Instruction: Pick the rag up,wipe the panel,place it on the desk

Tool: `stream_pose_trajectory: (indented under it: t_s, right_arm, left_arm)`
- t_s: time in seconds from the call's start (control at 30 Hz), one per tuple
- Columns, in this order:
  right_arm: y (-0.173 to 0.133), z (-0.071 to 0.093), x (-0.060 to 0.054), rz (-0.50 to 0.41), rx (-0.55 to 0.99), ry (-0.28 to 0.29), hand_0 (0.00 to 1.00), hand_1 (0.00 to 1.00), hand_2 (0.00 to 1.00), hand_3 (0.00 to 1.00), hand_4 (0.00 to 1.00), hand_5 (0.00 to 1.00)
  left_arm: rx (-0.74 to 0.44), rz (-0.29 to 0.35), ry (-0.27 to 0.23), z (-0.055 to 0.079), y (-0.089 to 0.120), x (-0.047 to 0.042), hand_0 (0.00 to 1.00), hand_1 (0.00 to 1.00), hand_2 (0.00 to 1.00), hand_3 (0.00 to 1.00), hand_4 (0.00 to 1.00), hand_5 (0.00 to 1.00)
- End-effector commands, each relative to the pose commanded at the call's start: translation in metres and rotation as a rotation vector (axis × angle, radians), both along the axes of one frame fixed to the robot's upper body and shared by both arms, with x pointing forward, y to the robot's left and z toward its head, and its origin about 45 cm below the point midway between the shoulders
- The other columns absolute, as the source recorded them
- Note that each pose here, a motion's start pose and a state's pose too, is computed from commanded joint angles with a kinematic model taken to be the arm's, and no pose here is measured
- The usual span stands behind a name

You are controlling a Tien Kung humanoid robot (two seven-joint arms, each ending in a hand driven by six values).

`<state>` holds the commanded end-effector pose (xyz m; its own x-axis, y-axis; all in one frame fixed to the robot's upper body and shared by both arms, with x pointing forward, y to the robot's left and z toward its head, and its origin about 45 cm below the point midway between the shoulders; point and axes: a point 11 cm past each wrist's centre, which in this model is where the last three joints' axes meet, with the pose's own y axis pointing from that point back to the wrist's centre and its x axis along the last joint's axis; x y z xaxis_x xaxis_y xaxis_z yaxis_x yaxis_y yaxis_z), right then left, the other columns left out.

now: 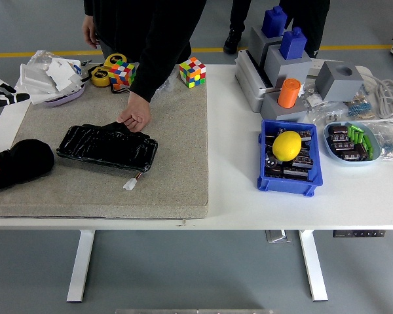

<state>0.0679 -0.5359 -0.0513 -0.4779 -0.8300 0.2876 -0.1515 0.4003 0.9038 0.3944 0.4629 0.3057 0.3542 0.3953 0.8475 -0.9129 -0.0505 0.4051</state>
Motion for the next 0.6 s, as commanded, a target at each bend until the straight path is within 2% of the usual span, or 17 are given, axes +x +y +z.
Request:
stream_pose_trajectory:
  t_s: [0.6]
  right_arm:
    - [-0.0008,-0.0003,-0.0041,0.003,-0.001,0.012,0.723,0.688,0.683,0.585,0.998,0.505]
  left_arm:
    - [0.016,0.0,0.007,-0.0007,0.0029,-0.0023,0.625,0.715,0.743,0.794,0.998,0.92]
